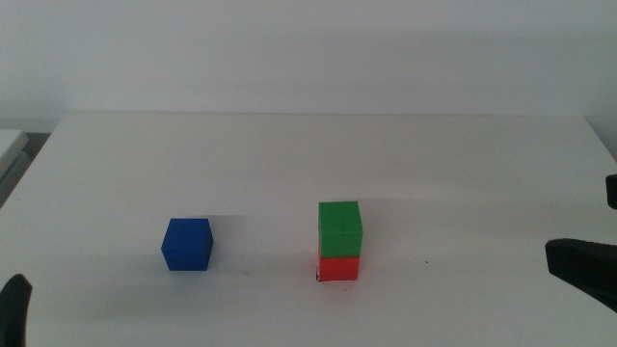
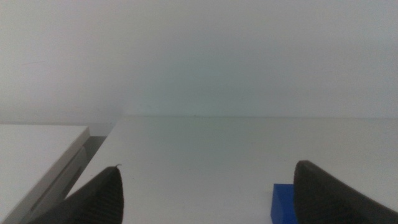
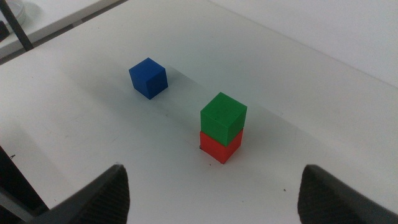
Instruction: Stack red cubes first, then green, then blue cubes in a specific spot.
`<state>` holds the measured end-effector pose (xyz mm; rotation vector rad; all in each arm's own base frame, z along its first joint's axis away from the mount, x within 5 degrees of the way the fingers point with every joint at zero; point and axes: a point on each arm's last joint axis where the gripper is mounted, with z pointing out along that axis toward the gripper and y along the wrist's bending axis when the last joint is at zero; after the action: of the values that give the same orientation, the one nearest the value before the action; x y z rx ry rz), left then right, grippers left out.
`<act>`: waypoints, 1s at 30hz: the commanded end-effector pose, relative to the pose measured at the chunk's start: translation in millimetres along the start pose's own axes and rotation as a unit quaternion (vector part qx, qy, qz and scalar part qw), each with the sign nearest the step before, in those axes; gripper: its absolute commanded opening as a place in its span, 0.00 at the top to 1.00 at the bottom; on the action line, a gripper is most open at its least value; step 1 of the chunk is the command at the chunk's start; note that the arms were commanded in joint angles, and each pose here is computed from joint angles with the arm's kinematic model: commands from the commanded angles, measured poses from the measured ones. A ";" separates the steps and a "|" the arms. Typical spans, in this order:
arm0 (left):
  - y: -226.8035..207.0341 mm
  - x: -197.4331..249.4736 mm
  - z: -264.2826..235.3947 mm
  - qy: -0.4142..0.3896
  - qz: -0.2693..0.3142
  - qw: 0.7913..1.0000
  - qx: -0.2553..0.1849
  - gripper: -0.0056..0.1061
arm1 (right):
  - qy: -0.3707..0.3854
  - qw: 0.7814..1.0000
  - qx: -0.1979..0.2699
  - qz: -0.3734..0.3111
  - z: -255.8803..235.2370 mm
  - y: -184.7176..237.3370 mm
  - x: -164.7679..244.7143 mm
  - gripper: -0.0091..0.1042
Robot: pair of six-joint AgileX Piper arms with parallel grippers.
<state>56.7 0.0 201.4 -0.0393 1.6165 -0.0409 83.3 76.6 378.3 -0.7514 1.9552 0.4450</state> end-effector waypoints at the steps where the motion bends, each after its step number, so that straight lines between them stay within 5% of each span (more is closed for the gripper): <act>1: 0.2 -1.4 -0.3 -0.009 0.003 1.000 -0.002 0.12 | -0.004 1.000 0.000 -0.006 0.1 0.0 0.6 0.10; 6: 0.2 -5.5 -1.4 -0.001 0.006 1.000 -0.003 0.12 | -0.004 1.000 0.000 -0.006 0.1 0.0 0.6 0.10; 12: -4.3 -97.1 0.8 0.123 -0.007 0.992 -0.011 0.12 | -0.004 1.000 0.000 -0.006 0.1 0.0 0.6 0.10; 19: -14.5 -182.1 7.7 0.319 -0.036 0.947 0.002 0.12 | -0.004 1.000 0.000 -0.006 0.1 0.0 0.6 0.10; 30: -26.2 -184.6 64.5 0.425 -0.070 0.901 0.048 0.12 | -0.004 1.000 0.000 -0.006 0.1 0.0 0.6 0.10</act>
<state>120.2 -14.6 384.5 -0.0710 2.4660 -0.2480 83.2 76.7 378.3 -0.7511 1.9556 0.4467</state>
